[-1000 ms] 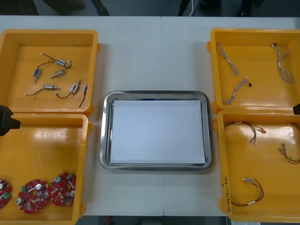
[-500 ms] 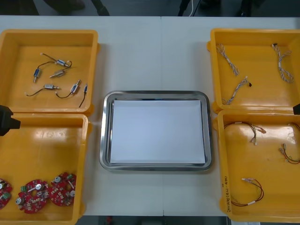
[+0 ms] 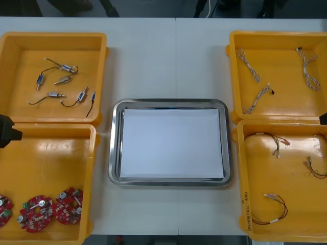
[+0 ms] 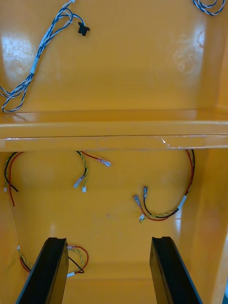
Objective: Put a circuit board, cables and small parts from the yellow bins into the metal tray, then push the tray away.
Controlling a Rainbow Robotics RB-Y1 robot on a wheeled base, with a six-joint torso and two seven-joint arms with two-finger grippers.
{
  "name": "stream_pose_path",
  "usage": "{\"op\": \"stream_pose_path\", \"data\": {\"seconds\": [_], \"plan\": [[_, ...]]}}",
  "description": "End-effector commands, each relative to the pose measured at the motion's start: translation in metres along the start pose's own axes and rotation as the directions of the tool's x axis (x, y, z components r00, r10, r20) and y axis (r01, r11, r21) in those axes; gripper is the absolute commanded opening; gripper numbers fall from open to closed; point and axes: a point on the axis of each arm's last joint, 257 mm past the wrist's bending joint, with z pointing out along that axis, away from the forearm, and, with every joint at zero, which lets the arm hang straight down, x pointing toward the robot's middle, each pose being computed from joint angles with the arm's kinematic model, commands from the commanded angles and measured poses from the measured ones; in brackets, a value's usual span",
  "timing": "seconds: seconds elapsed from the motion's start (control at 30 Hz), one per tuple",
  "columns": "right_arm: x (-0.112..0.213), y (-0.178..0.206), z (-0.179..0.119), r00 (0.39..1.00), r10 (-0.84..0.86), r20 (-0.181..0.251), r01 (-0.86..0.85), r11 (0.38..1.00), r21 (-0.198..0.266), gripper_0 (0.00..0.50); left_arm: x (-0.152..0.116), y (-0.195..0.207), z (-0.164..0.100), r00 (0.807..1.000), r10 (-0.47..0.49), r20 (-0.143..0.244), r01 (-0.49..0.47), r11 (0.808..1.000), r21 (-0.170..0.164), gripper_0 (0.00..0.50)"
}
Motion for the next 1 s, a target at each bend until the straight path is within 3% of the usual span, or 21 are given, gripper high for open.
{"op": "stream_pose_path", "data": {"seconds": [0.03, 1.0], "plan": [[-0.0116, -0.006, -0.0115, 0.998, -0.065, 0.021, 0.064, 0.997, 0.031, 0.5, -0.0014, 0.0141, -0.0111, 0.996, -0.084, 0.014, 0.084, 0.995, -0.053, 0.5], [-0.0116, -0.006, -0.0115, 0.998, -0.065, 0.021, 0.064, 0.997, 0.031, 0.5, -0.0014, 0.0141, -0.0111, 0.996, -0.084, 0.014, 0.084, 0.995, -0.053, 0.5]]}}
